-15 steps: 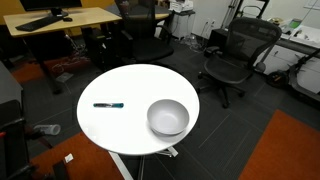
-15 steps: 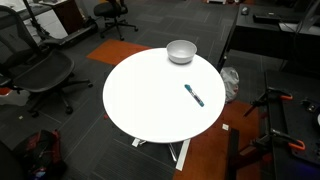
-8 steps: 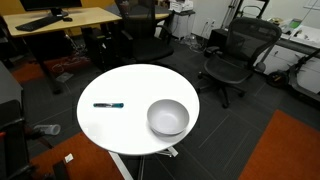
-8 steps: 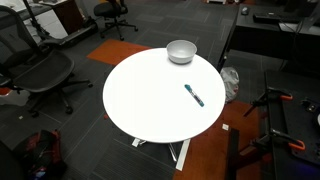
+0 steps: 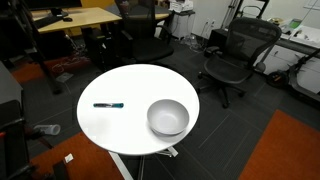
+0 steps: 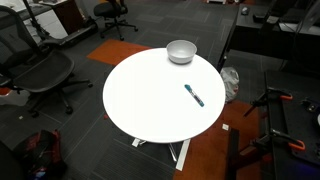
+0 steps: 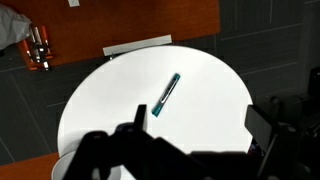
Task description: Put the pen in the bowl
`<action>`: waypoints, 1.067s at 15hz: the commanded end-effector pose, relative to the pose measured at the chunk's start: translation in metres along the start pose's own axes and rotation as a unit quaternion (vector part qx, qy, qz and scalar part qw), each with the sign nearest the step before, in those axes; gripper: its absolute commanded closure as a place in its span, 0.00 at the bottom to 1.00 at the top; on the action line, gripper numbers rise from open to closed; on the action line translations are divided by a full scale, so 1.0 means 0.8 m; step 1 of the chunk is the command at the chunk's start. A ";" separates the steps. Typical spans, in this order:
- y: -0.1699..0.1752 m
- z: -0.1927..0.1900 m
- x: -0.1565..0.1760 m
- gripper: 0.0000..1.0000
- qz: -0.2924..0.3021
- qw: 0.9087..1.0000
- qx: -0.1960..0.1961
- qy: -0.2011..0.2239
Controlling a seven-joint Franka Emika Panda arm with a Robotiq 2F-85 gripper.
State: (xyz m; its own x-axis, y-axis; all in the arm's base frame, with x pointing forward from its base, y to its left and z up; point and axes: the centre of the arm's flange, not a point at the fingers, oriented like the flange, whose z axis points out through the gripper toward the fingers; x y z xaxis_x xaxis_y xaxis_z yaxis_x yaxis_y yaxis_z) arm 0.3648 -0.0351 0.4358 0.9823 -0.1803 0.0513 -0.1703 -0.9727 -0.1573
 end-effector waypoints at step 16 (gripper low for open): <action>-0.004 0.166 0.088 0.00 0.157 0.987 -0.037 0.011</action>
State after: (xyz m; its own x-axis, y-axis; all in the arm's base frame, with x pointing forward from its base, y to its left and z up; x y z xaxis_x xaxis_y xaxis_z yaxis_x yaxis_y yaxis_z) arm 0.4171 -0.0250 0.3256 0.9086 -0.4159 0.0396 -0.4106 -0.9065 -0.0981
